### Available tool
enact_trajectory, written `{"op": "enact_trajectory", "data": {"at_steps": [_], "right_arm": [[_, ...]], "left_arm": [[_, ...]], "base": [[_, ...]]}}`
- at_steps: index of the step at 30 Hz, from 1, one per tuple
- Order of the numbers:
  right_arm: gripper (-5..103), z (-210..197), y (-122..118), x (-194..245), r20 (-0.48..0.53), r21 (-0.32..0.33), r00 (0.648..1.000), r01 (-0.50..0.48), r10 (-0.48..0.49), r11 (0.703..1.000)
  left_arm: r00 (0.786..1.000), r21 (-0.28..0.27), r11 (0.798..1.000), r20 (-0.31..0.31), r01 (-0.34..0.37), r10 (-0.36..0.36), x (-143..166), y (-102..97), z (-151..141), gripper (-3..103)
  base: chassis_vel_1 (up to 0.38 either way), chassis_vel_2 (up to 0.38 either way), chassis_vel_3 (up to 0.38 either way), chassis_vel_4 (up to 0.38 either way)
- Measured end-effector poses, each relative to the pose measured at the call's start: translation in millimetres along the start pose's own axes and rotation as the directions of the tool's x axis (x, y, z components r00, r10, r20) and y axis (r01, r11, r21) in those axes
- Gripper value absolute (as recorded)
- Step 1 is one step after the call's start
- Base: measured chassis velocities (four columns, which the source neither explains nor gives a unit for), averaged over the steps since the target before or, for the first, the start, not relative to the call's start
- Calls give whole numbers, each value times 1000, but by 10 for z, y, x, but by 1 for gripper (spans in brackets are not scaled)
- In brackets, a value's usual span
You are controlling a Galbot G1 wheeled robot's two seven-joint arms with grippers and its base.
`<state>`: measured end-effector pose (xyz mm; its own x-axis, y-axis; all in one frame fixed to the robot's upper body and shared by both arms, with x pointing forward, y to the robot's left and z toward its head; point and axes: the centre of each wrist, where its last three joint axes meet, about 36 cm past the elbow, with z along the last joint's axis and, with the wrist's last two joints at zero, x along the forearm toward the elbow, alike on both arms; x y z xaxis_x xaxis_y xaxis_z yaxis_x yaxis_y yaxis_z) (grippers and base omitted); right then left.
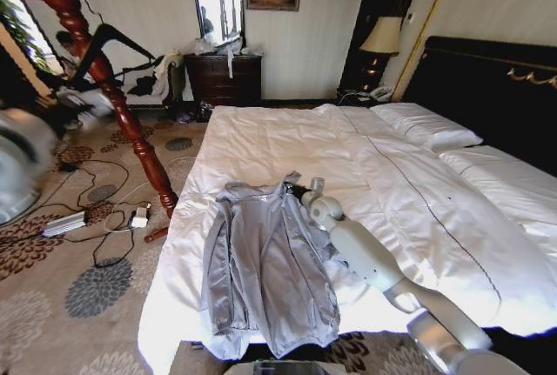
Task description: Pick up the clothes from the bed and hang them on the clothes hanger.
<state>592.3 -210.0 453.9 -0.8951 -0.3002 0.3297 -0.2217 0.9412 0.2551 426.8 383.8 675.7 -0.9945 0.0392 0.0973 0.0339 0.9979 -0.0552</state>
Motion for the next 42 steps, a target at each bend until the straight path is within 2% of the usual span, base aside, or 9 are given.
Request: {"op": "enact_trajectory", "data": {"at_steps": [2, 5, 9, 13, 17, 19, 23, 34, 42], "right_arm": [[0, -15, -29, 7, 3, -4, 1000, -6, 6, 1000], [0, -31, -84, 6, 6, -15, 1000, -16, 16, 1000], [0, -7, -84, -22, 3, -21, 1000, -11, 11, 1000], [0, 43, -124, -26, -8, -15, 1000, -16, 16, 1000], [0, 38, -135, -34, -10, -12, 1000, -18, 18, 1000], [0, 30, -134, -36, -9, -12, 1000, -17, 17, 1000], [0, 17, -123, -38, -6, -14, 1000, -14, 14, 1000], [0, -53, -179, 71, 13, 0, 1000, -19, 19, 1000], [0, -131, -340, 229, 29, 9, 998, -47, 47, 999]], "left_arm": [[1000, 0, 1000, -11, 1, -1, -67, -34, 206, 100], [1000, 11, 1000, -4, 27, -27, -356, -54, 788, 100], [1000, 44, 999, 20, 20, -21, -634, -95, 955, 100], [999, 85, 996, 35, -14, 11, -1026, -128, 875, 100], [995, 118, 993, 103, -28, 16, -1533, -196, 339, 100], [993, 124, 992, 114, -34, 20, -1592, -220, 221, 100], [986, 143, 988, 165, -59, 35, -1802, -272, -513, 100], [972, 137, 988, 232, -77, 43, -1643, -230, -1645, 100], [984, 124, 992, 173, 12, -34, -1429, 94, -2430, 100]], "base": [[0, 0, 0, 0], [0, 0, 0, 0], [0, 0, 0, 0], [0, 0, 0, 0], [0, 0, 0, 0], [0, 0, 0, 0], [0, 0, 0, 0], [0, 0, 0, 0], [0, 0, 0, 0]]}}
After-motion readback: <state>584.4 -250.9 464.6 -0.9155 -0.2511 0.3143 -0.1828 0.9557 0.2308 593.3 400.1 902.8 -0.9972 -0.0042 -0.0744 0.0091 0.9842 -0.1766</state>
